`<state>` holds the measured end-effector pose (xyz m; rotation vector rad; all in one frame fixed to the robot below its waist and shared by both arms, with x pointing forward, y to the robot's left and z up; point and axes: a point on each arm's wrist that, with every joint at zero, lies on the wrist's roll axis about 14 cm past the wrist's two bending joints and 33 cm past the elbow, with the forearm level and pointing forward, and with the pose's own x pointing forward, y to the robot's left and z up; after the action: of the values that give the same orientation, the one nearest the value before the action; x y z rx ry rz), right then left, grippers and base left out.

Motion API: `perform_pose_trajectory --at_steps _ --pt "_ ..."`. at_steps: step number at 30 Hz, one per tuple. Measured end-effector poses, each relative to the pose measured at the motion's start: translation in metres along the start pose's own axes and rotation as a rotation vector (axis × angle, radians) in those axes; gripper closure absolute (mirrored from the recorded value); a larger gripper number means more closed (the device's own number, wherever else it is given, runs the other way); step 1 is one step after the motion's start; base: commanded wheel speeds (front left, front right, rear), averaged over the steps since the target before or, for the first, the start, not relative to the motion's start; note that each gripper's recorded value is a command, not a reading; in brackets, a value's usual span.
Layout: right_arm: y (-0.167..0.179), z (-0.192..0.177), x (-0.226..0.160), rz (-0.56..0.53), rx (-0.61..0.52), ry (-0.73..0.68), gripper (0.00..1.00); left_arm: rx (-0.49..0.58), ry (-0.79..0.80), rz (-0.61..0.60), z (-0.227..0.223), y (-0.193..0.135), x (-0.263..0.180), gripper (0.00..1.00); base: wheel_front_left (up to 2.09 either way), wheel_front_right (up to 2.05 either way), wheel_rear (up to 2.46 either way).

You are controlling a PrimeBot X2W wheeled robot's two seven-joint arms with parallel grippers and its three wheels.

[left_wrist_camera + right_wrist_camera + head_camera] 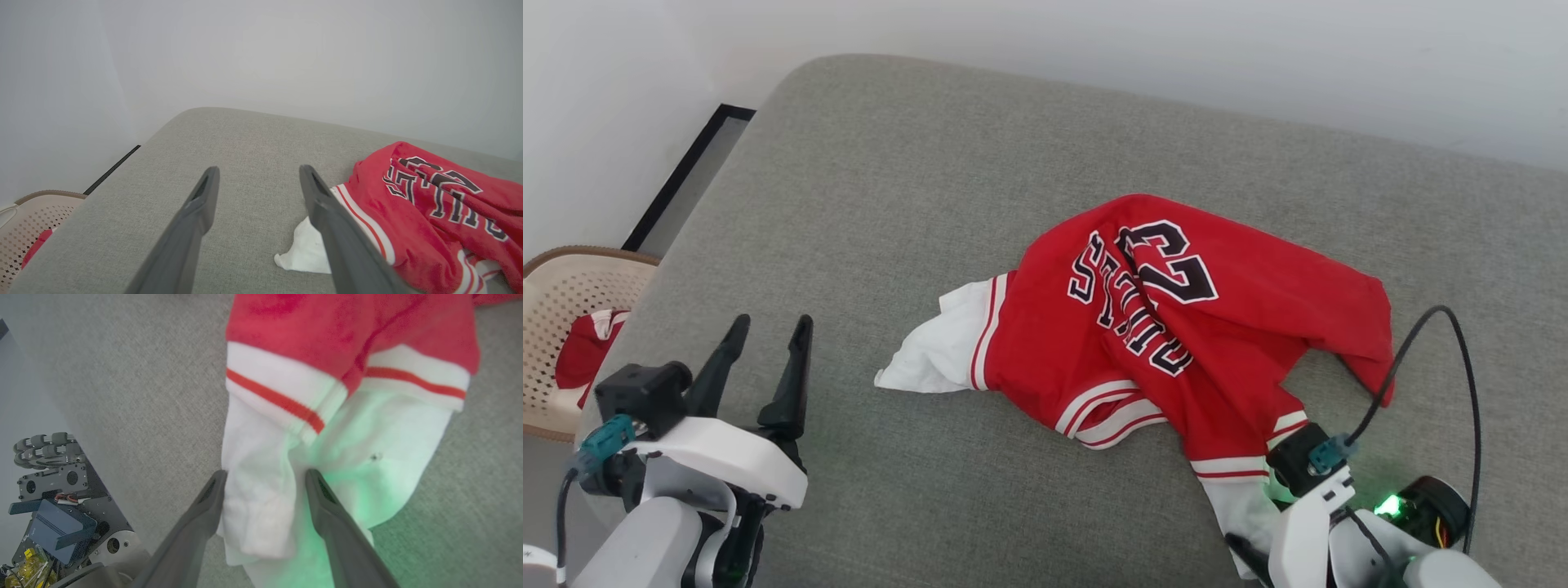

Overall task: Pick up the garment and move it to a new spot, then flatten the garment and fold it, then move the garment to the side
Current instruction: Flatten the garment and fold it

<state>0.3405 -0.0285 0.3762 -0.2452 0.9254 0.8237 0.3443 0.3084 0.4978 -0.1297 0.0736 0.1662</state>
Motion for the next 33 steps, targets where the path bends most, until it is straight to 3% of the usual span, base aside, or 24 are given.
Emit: perform_pose_trajectory --at_steps 1,15,28,33 --pt "-0.001 0.002 0.002 -0.001 -0.008 -0.003 1.00 0.003 -0.007 0.003 0.001 0.001 -0.001 0.00 0.00 0.00 0.00" --pt "-0.037 0.028 -0.018 -0.077 0.074 -0.113 1.00 -0.012 -0.080 0.011 0.006 0.001 -0.014 0.00 0.00 0.00 0.00" --pt "-0.118 0.048 -0.068 -0.254 0.243 -0.218 1.00 -0.047 -0.104 0.011 0.000 -0.006 -0.019 0.00 0.00 0.00 0.00" --pt "-0.138 0.049 -0.067 -0.301 0.286 -0.228 1.00 -0.050 -0.103 0.018 -0.002 -0.005 -0.021 0.00 0.00 0.00 0.00"
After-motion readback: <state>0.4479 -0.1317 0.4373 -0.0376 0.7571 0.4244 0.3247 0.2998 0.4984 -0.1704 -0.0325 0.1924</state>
